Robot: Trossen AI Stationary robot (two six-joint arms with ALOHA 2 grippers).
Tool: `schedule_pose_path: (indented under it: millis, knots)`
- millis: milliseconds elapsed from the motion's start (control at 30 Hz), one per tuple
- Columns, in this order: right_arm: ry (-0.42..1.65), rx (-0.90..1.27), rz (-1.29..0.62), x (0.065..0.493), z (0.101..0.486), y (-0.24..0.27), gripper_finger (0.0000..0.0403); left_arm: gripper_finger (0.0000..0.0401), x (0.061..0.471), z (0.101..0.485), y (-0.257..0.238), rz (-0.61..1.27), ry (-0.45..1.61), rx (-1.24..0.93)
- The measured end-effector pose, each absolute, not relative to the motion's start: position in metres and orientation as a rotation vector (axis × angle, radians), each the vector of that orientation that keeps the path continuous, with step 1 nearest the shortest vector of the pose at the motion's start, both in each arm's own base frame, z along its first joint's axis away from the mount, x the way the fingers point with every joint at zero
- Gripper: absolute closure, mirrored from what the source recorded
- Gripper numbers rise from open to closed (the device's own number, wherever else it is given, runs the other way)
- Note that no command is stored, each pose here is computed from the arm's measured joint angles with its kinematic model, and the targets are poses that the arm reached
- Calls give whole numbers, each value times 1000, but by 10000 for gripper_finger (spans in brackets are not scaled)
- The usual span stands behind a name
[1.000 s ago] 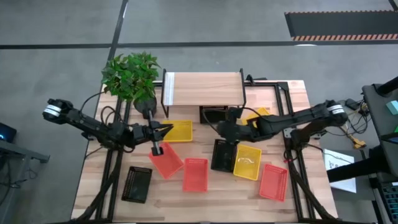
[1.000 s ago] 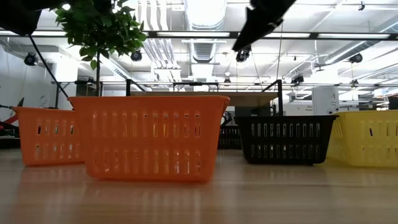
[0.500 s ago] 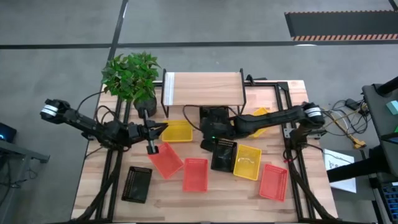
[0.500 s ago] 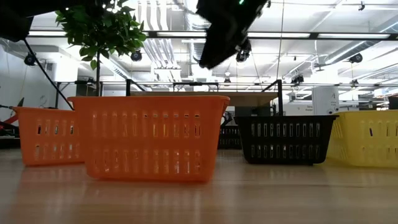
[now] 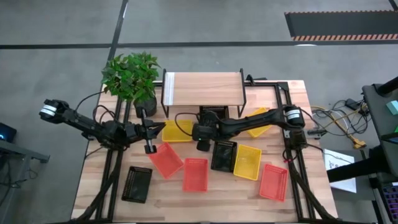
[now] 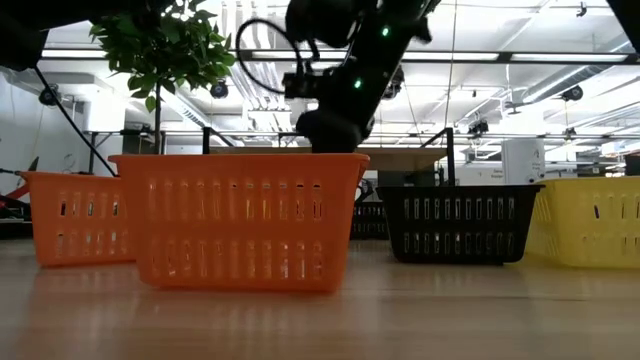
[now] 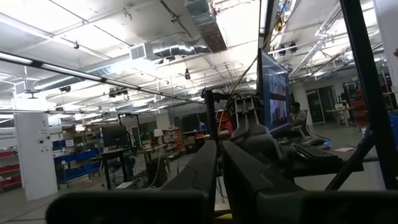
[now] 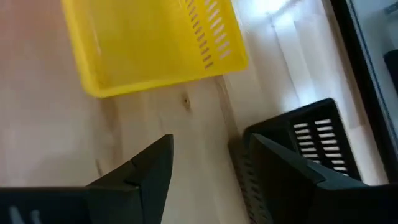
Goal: Stack baskets on shelf by color
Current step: Put the top right black bin on the shelf
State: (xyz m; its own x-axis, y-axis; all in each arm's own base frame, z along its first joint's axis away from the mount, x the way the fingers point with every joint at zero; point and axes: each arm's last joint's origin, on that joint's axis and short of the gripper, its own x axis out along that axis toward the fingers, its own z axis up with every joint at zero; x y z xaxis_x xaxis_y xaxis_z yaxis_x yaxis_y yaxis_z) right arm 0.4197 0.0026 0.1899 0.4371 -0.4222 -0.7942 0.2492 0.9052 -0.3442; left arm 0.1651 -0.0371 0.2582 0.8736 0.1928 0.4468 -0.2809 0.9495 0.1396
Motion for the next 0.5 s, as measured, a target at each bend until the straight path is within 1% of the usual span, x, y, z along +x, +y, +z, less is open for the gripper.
schedule_pose_path:
  millis: [500]
  knots:
    - [1069,-164,-531,426,165,-25,197,391,165,259,-37,250,-446,203]
